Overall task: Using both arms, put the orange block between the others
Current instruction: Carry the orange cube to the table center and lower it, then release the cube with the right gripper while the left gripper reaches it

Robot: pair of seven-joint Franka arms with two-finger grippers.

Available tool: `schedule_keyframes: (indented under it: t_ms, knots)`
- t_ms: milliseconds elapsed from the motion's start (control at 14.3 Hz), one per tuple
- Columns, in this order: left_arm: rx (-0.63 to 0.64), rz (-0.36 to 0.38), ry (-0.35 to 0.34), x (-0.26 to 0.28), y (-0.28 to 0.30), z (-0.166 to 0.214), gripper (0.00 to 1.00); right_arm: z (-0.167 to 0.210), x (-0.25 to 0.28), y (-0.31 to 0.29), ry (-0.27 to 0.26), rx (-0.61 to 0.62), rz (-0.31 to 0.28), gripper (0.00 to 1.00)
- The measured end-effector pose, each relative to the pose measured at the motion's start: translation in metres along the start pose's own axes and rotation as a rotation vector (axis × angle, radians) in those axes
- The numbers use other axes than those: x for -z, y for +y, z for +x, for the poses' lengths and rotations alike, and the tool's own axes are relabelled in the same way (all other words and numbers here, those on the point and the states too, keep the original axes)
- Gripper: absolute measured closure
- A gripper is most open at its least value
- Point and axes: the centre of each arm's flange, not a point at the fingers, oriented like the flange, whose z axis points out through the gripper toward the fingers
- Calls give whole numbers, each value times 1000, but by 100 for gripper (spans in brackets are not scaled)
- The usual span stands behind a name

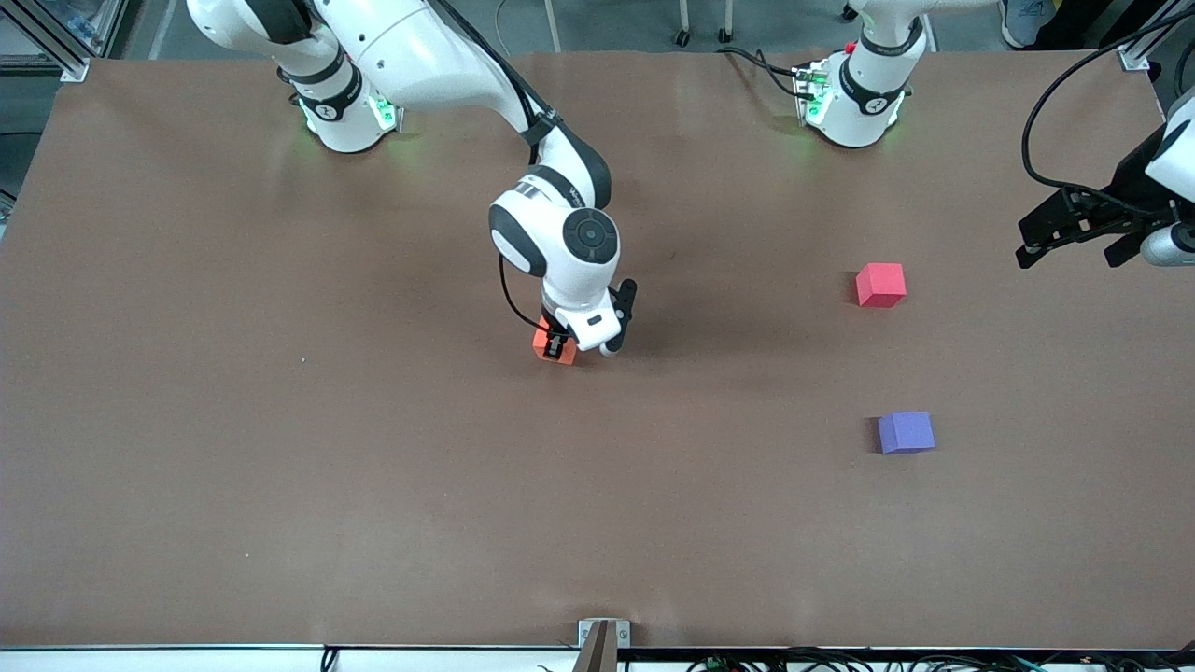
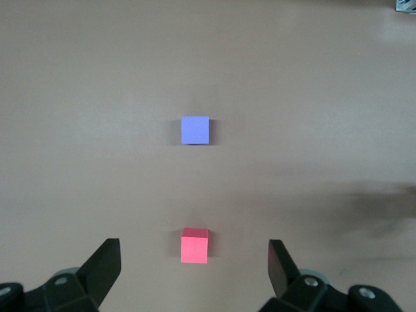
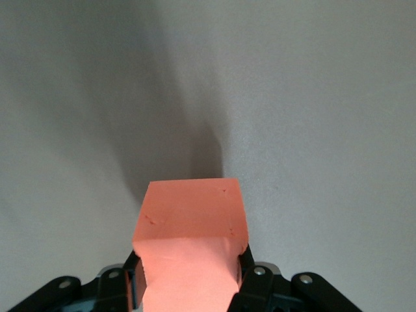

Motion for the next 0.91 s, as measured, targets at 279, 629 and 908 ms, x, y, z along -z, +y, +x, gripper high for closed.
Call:
schedule_keyframes:
  t_ms: [279, 629, 908]
  knots:
    - [0, 0, 0, 0, 0, 0, 0, 8, -21, -7, -40, 52, -32, 38]
    - [-3, -3, -3, -1, 1, 0, 0, 13, 46, 5, -70, 29, -38, 0]
    - [2, -79, -36, -14, 10, 0, 0, -24, 125, 44, -79, -65, -59, 0]
